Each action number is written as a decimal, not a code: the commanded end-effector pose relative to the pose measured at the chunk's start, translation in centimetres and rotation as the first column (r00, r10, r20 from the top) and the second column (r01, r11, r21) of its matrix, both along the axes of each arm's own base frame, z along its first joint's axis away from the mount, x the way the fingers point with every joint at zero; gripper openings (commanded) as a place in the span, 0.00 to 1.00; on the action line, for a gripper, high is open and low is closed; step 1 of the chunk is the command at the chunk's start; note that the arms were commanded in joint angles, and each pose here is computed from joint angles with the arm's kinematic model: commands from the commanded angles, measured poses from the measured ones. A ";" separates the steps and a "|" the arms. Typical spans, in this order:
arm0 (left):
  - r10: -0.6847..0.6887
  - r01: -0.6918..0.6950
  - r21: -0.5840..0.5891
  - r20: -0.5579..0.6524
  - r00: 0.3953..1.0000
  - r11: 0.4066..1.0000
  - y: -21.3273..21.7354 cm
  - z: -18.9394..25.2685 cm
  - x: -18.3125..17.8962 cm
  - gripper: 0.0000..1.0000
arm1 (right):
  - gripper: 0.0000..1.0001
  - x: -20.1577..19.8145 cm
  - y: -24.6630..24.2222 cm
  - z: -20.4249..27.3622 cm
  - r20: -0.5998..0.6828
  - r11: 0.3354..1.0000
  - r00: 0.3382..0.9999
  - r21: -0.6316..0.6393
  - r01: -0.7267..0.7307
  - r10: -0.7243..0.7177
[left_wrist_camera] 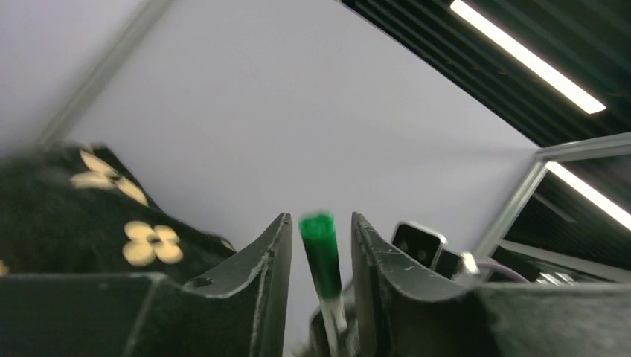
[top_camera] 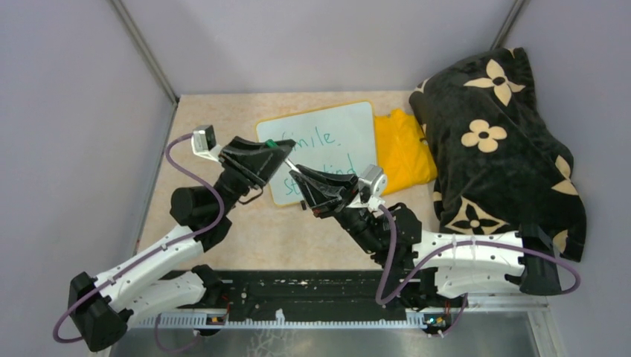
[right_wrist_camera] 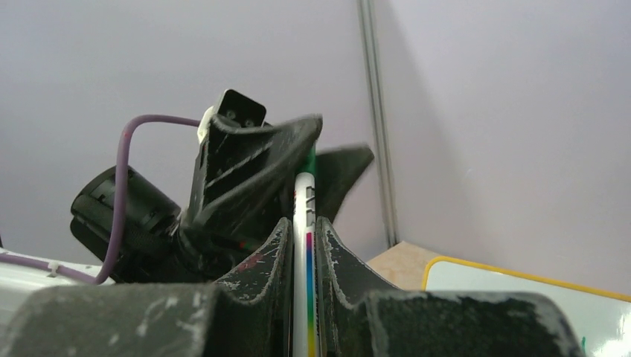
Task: Write a sentence on the whiteboard
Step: Close the whiteboard marker at the center of the board.
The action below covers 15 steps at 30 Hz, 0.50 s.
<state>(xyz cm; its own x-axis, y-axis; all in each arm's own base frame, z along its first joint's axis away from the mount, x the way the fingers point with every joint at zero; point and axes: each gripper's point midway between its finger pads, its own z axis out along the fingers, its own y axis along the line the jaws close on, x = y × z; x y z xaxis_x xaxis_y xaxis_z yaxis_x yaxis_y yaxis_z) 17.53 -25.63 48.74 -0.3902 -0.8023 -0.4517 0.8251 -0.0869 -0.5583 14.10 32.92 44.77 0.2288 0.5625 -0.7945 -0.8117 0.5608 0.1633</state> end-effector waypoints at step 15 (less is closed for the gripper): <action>0.022 -0.021 0.097 -0.003 1.000 0.995 0.7 -2.8 -1.8 0.61 | 0.00 -0.2 -0.4 1.5 0.015 1.000 1.000 0.020 -0.009 0.009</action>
<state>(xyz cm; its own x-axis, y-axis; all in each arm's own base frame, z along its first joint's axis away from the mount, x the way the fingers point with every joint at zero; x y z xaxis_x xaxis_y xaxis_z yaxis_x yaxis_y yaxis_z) 16.16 -24.92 45.03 -0.3928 -0.7643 -0.5114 0.8014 -0.0117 -0.5980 14.24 33.70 43.57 0.2302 0.5119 -0.8276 -0.8101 0.5720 0.1285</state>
